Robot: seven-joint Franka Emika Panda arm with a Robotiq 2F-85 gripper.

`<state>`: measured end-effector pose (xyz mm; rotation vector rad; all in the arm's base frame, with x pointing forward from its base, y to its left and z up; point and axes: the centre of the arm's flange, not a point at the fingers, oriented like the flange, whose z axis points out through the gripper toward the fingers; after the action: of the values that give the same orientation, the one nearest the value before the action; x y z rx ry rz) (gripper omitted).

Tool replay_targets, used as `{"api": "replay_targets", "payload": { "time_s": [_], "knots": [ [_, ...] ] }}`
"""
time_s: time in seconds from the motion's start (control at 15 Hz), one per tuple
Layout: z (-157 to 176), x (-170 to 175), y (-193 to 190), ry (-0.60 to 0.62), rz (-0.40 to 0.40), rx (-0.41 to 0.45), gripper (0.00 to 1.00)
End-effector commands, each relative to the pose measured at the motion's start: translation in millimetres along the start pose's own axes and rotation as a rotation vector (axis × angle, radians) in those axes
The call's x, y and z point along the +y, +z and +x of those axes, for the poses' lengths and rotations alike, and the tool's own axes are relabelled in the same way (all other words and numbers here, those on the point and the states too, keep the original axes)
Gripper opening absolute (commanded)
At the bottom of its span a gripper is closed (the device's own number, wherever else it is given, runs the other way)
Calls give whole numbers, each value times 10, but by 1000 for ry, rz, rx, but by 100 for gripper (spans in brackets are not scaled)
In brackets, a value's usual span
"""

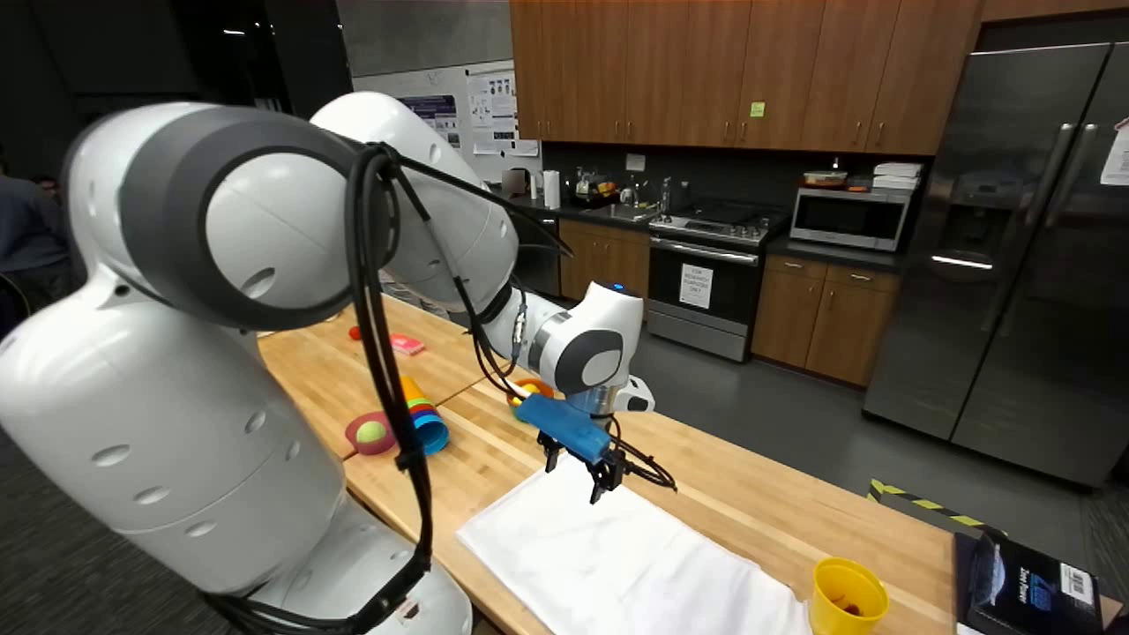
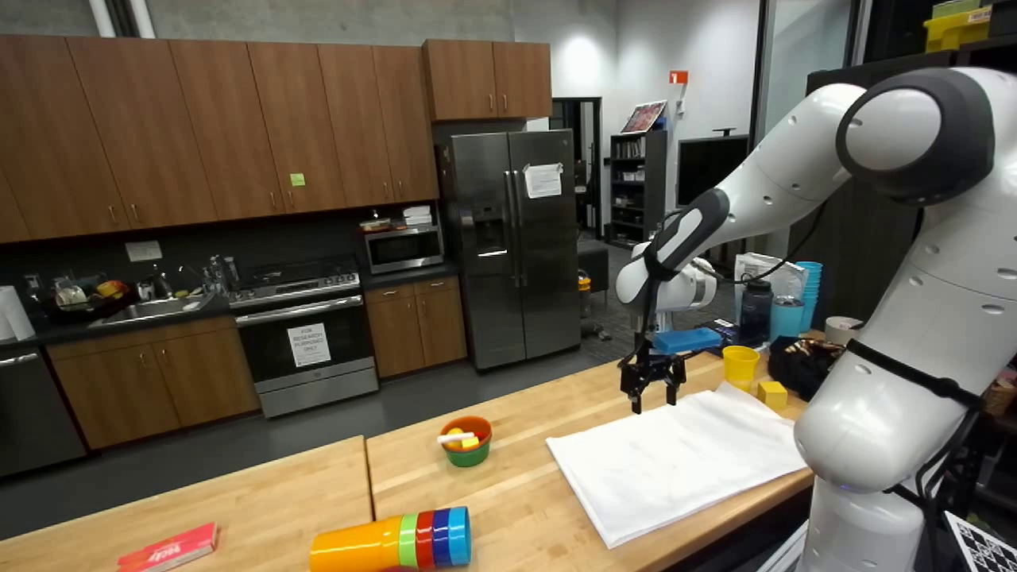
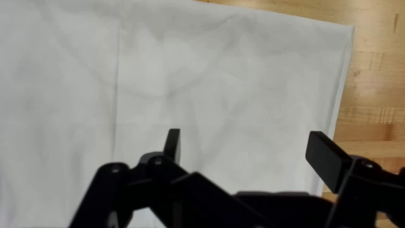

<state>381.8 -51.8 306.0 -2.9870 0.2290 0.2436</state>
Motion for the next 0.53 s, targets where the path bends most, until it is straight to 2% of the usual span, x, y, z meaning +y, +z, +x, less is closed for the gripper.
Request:
{"api": "replay_targets", "payload": {
  "time_s": [0.0, 0.33, 0.47],
  "knots": [
    [0, -11, 1, 1, -1, 0, 100],
    [1, -7, 0, 3, -1, 0, 100],
    [9, 69, 65, 2, -30, 17, 100]
  ]
}}
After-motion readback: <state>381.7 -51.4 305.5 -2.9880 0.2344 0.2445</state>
